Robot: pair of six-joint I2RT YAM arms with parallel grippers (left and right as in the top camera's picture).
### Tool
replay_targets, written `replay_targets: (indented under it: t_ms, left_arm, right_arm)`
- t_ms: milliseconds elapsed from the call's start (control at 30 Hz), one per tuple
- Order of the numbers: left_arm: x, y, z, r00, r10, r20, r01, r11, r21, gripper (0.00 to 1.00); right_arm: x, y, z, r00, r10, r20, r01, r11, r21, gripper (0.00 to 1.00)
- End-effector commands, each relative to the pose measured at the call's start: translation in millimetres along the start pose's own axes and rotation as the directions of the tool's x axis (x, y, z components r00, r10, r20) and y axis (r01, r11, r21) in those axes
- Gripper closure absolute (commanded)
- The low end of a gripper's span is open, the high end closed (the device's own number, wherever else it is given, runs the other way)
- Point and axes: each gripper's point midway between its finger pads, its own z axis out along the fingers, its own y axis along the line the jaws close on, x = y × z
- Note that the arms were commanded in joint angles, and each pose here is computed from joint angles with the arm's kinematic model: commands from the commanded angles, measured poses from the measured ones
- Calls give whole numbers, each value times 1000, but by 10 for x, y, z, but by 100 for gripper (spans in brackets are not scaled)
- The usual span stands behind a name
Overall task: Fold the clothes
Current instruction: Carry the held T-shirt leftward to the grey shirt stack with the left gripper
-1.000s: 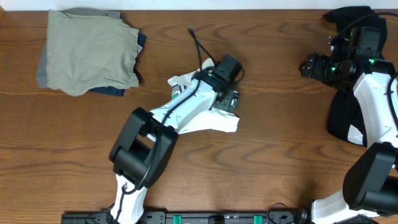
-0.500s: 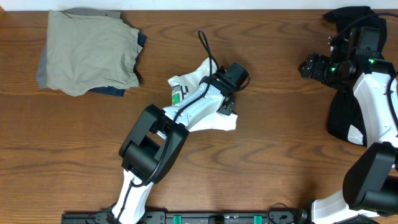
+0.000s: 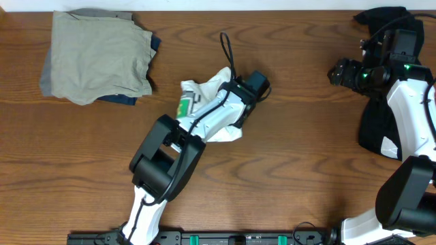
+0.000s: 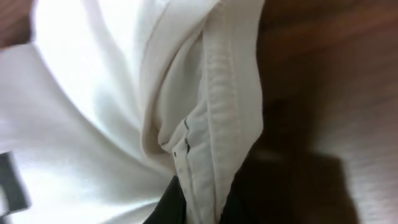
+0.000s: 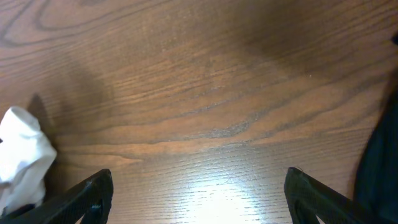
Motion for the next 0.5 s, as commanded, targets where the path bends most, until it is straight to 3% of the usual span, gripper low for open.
replay_targets:
  t_ms: [0, 233, 467]
  left_arm:
    - [-261, 578, -482, 994, -8, 113, 23, 991, -129, 94]
    - [-395, 1552, -1117, 965, -55, 258, 105, 977, -186, 94]
    - [-425, 2453, -1422, 930, -79, 359, 193, 937, -292, 94]
  right_arm:
    - [-45, -24, -31, 1000, 7, 16, -7, 1000, 9, 14]
    - [-53, -20, -30, 1000, 6, 19, -6, 1000, 8, 14]
    - [-54, -20, -30, 1000, 6, 19, -6, 1000, 8, 14]
